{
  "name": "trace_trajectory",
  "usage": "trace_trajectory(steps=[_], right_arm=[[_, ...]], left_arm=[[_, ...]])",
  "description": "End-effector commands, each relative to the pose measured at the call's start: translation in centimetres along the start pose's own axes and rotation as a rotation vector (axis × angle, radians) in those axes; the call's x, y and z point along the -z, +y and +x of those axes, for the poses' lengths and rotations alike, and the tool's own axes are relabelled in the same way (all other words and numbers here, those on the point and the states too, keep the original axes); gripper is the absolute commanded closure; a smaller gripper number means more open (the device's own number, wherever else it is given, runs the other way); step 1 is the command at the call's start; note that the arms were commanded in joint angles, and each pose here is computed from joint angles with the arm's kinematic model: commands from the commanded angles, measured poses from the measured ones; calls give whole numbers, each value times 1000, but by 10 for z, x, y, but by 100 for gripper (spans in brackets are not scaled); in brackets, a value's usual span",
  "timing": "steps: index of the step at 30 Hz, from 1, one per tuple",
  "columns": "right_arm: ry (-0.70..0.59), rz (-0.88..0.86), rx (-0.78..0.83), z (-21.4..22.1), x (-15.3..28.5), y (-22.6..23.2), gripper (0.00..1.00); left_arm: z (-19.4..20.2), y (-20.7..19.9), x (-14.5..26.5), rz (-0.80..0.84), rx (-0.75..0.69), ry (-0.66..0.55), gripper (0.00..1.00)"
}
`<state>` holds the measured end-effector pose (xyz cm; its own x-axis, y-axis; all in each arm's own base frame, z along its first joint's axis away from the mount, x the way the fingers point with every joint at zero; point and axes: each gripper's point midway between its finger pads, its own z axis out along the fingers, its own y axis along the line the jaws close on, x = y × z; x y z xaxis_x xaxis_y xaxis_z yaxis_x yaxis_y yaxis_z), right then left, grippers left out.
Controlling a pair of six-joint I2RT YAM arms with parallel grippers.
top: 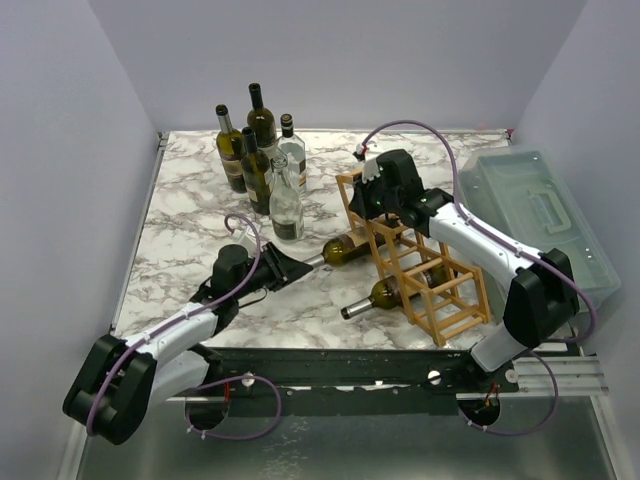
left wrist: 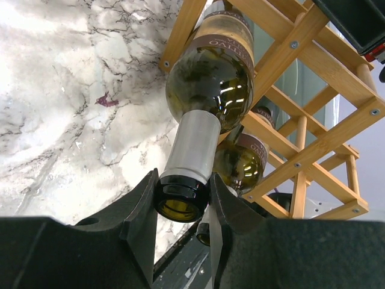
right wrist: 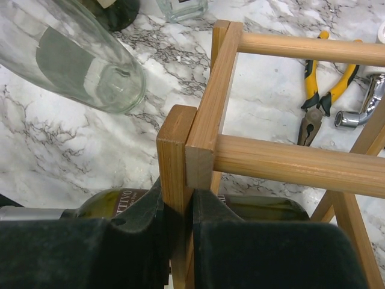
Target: Put the wine bottle on the wine rack
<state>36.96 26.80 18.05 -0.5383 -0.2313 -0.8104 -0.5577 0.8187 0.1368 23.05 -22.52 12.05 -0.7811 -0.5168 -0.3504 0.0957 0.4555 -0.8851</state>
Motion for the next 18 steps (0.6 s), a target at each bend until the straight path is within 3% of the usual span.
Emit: trace_trajectory(steps=[1, 5, 12, 18], right_arm=[[151, -139, -58, 39, -13, 14, 99], [180, -169, -65, 45, -18, 13, 99], [169, -160, -80, 42, -19, 6, 99], [165, -174, -77, 40, -16, 8, 99]], left_arm=[[0, 41, -3, -146, -16, -16, 100], [16, 59, -9, -173, 26, 78, 100], [23, 94, -10, -239, 102, 134, 100], [10, 78, -31, -188, 64, 158, 100]])
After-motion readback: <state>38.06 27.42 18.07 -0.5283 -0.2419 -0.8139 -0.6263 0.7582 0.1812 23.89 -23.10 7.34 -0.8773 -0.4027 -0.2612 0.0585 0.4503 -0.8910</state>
